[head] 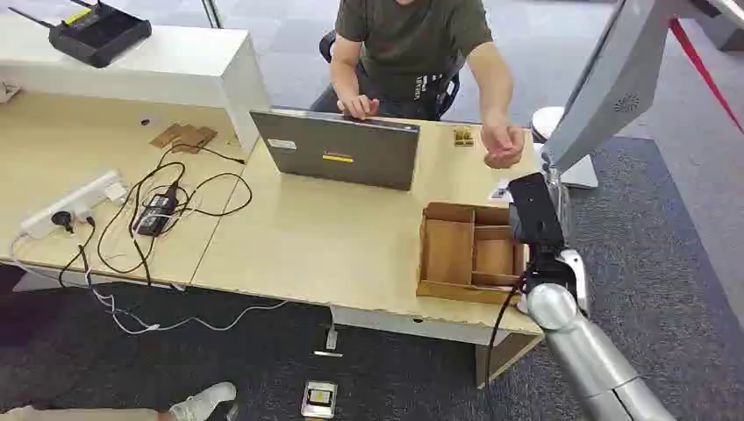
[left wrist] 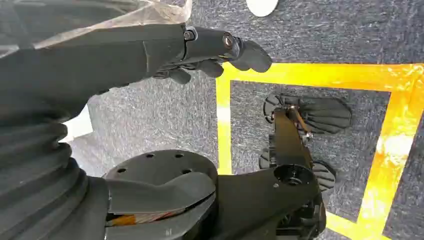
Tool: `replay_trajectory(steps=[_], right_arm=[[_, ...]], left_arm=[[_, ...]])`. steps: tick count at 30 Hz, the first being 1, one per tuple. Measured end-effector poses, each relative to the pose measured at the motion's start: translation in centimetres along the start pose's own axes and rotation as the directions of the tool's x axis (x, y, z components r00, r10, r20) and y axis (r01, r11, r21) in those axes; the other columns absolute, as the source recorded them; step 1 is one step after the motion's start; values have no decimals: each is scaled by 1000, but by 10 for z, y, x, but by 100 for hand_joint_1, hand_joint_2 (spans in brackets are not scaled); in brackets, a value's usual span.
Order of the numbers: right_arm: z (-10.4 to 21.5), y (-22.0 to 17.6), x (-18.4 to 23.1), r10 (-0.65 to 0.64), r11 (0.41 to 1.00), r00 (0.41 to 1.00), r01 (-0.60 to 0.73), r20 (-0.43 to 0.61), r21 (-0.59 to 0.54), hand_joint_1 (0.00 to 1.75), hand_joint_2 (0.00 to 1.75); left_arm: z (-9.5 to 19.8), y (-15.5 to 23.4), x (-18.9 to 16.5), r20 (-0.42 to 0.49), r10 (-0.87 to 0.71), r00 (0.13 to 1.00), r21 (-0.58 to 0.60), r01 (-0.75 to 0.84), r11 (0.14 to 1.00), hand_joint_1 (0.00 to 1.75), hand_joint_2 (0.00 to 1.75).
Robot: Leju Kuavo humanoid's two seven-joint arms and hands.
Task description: Pass the card to the sensor for recognition and then transmit it.
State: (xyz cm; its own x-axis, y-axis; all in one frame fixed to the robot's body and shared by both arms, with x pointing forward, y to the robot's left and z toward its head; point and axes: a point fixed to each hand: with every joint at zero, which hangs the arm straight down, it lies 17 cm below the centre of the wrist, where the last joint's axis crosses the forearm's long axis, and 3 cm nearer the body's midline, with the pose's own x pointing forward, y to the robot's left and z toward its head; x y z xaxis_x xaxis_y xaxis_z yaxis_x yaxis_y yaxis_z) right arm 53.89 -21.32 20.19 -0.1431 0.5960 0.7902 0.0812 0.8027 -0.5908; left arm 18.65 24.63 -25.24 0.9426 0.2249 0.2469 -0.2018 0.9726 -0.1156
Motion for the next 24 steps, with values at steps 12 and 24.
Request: replay_trajectory(steps=[12, 24], right_arm=[[52, -30, -101, -111, 993, 971, 102, -214, -56, 175, 175], [100, -21, -195, -58, 998, 907, 52, -418, -27, 175, 175]], left_arm=[[-1, 17, -10, 3, 18, 1000, 33, -18, 999, 0, 175], [-1, 28, -16, -1, 40, 999, 56, -40, 998, 0, 175]])
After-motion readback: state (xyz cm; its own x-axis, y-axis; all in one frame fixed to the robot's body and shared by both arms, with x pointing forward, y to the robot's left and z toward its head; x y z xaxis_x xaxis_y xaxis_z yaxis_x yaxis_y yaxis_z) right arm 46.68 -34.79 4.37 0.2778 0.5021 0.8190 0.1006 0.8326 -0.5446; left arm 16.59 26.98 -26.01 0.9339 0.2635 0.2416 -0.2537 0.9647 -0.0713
